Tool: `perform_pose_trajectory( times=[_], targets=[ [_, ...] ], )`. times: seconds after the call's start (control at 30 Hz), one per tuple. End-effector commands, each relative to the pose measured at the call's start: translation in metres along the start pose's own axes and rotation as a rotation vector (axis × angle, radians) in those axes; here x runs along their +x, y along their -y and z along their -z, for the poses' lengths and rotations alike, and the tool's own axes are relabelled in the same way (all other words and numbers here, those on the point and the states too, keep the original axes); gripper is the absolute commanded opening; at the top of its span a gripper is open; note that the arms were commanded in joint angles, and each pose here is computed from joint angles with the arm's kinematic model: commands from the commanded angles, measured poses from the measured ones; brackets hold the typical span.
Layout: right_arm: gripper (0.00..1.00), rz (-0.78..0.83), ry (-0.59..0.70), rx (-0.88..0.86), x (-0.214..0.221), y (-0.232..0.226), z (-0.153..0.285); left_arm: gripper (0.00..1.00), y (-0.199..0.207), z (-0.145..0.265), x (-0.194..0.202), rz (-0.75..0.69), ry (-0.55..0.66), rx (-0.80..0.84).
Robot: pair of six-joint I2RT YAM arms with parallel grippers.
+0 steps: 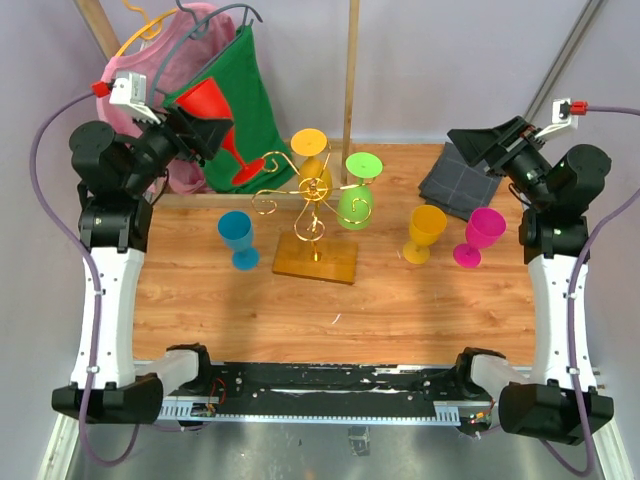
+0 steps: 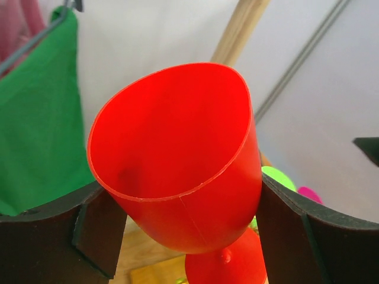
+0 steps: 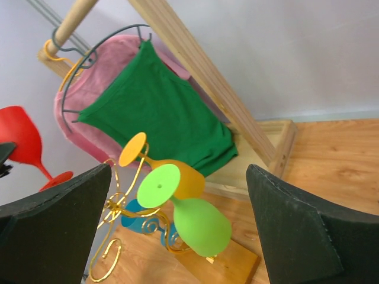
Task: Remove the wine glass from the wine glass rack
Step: Place the wine glass at the center of the board.
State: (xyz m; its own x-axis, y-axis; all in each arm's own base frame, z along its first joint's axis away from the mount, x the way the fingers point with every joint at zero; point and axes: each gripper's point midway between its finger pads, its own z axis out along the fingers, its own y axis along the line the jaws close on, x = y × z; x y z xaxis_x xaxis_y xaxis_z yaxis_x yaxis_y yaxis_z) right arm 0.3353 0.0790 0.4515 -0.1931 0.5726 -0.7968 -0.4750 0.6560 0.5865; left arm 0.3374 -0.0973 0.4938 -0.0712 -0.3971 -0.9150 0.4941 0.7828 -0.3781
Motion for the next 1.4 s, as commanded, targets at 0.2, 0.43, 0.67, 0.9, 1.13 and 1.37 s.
perform_pose_trajectory(
  times=[0.2, 0.43, 0.67, 0.9, 1.13, 1.37],
  targets=[
    [0.98, 0.034, -0.029, 0.062, 0.005, 0.018, 0.011, 0.73, -0.035, 0.042, -0.020, -0.332, 0.057, -0.215],
    [0.98, 0.033, -0.030, 0.051, 0.003, 0.018, 0.012, 0.75, -0.059, 0.060, 0.001, -0.503, 0.058, -0.279],
    [0.98, 0.018, -0.029, 0.037, 0.006, 0.016, 0.013, 0.75, -0.091, 0.080, 0.030, -0.619, 0.058, -0.374],
    [0.98, 0.011, -0.033, 0.032, 0.007, 0.014, 0.014, 0.75, -0.123, 0.092, 0.035, -0.625, 0.081, -0.449],
    [0.98, -0.009, -0.038, 0.023, 0.013, 0.015, 0.016, 0.75, -0.153, 0.104, 0.065, -0.585, 0.155, -0.528],
    [0.98, -0.023, -0.055, 0.029, 0.025, 0.020, 0.019, 0.76, -0.176, 0.113, 0.117, -0.606, 0.136, -0.538]
  ],
)
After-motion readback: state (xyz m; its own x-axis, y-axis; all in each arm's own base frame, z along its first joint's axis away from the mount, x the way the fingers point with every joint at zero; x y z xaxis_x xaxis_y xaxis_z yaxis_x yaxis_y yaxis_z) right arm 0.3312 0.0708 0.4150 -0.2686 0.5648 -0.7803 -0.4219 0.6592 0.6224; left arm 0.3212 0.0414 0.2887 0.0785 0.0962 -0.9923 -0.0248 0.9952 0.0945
